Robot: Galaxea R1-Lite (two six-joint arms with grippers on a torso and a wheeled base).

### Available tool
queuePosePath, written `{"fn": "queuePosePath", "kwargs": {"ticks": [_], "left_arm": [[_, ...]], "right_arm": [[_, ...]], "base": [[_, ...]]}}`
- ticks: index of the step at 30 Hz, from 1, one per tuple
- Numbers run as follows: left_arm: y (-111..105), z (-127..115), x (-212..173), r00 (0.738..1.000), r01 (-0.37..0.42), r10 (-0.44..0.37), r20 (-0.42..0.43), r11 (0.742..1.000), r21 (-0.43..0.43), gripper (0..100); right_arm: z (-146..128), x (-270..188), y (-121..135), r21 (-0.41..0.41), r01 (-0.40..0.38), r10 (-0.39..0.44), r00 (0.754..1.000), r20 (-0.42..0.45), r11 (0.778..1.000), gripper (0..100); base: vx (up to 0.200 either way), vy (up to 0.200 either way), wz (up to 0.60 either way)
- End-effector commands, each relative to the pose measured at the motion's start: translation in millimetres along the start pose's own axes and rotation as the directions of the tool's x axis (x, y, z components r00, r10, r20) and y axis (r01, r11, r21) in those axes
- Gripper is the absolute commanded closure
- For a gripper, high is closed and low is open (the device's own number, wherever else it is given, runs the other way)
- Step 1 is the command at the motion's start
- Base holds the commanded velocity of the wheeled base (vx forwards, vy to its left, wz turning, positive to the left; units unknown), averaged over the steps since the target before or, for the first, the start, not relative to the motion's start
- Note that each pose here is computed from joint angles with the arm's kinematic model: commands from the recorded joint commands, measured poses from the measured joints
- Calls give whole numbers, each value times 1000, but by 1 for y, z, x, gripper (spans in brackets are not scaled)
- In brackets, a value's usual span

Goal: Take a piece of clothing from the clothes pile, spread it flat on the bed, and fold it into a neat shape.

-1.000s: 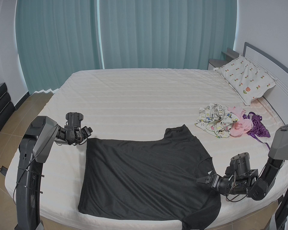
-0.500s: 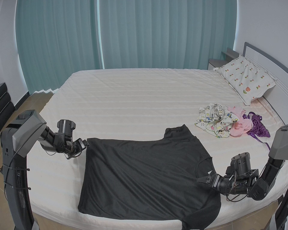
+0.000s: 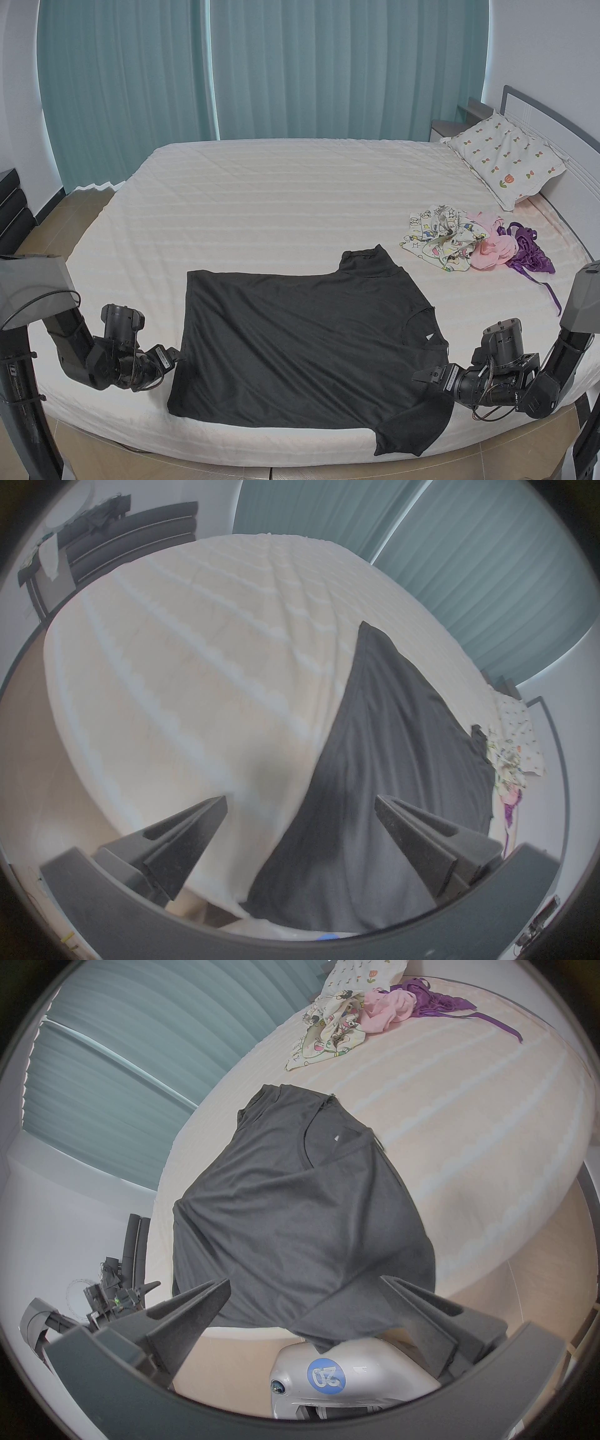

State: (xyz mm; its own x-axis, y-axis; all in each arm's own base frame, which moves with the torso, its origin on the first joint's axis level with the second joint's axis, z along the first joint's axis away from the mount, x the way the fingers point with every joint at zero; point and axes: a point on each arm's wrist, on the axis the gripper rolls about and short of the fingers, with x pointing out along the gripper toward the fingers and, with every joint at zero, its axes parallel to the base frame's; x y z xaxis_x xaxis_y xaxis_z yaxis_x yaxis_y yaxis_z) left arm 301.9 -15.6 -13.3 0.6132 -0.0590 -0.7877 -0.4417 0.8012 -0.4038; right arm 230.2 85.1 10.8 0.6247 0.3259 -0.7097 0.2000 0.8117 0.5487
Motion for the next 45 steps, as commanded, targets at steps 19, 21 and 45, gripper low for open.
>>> {"fn": "queuePosePath", "kwargs": {"ticks": [19,21,45], "left_arm": [[-7,-77,6,996,-68,65,57,996,50,0],[-7,-77,7,996,-67,64,58,996,51,0],[25,-90,-20,992,-115,114,58,993,26,100]], "right_arm": [[0,-2,0,1,-1,1,1000,3,1000,0],[0,-2,0,1,-1,1,1000,3,1000,0],[29,51,-52,-15,191,-190,980,53,982,0]], "base": [[0,0,0],[0,0,0],[0,0,0]]}}
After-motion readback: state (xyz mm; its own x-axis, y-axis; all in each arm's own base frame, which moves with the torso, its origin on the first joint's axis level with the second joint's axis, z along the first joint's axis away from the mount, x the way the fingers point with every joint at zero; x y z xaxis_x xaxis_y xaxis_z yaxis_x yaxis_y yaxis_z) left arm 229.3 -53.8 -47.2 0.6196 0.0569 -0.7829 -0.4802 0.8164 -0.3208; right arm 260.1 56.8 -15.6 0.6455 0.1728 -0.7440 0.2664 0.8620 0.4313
